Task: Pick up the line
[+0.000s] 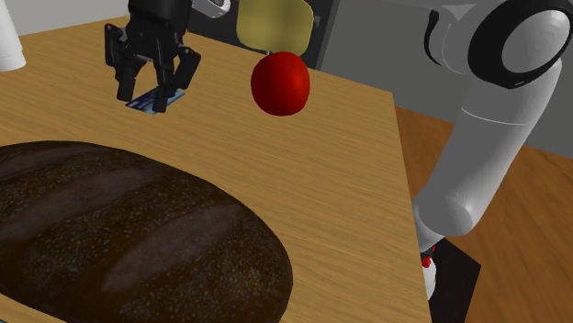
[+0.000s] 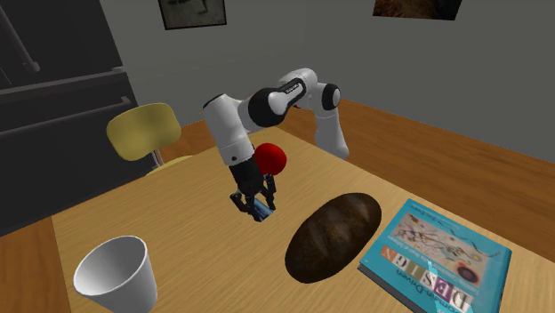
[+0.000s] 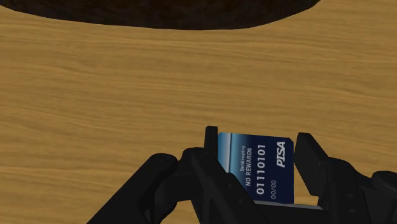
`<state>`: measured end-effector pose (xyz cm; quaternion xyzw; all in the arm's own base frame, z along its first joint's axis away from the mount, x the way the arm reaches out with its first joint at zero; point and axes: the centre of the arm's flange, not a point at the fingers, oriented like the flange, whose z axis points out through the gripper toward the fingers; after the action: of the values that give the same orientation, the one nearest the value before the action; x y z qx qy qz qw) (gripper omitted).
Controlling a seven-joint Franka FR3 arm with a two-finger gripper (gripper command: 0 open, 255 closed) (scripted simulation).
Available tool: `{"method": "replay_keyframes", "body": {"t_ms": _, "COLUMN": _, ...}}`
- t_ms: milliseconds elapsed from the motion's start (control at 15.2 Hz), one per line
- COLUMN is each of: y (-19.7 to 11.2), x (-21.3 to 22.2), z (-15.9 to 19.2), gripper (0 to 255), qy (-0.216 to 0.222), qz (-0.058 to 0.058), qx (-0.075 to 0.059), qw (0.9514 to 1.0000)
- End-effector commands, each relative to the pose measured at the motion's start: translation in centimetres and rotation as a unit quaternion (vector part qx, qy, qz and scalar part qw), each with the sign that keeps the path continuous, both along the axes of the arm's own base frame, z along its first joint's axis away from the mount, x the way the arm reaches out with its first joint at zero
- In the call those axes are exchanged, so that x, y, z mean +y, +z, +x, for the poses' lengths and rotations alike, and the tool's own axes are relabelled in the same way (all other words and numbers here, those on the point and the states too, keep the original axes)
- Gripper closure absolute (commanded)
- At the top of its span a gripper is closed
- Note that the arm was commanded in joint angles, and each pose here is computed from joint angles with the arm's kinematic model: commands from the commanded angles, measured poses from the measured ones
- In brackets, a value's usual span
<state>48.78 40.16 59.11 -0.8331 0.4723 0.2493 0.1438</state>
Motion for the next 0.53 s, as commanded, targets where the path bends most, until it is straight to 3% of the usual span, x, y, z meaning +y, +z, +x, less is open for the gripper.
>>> {"method": "replay_keyframes", "body": {"t_ms": 0, "y": 1.0, "x": 0.0, "z": 0.0, "gripper": 255, "qy": 0.000, "qz": 0.000, "qx": 0.000, "qw": 1.0000}}
{"method": "replay_keyframes", "body": {"t_ms": 462, "y": 4.3, "x": 0.0, "z": 0.0, "gripper": 255, "qy": 0.000, "qz": 0.000, "qx": 0.000, "qw": 1.0000}}
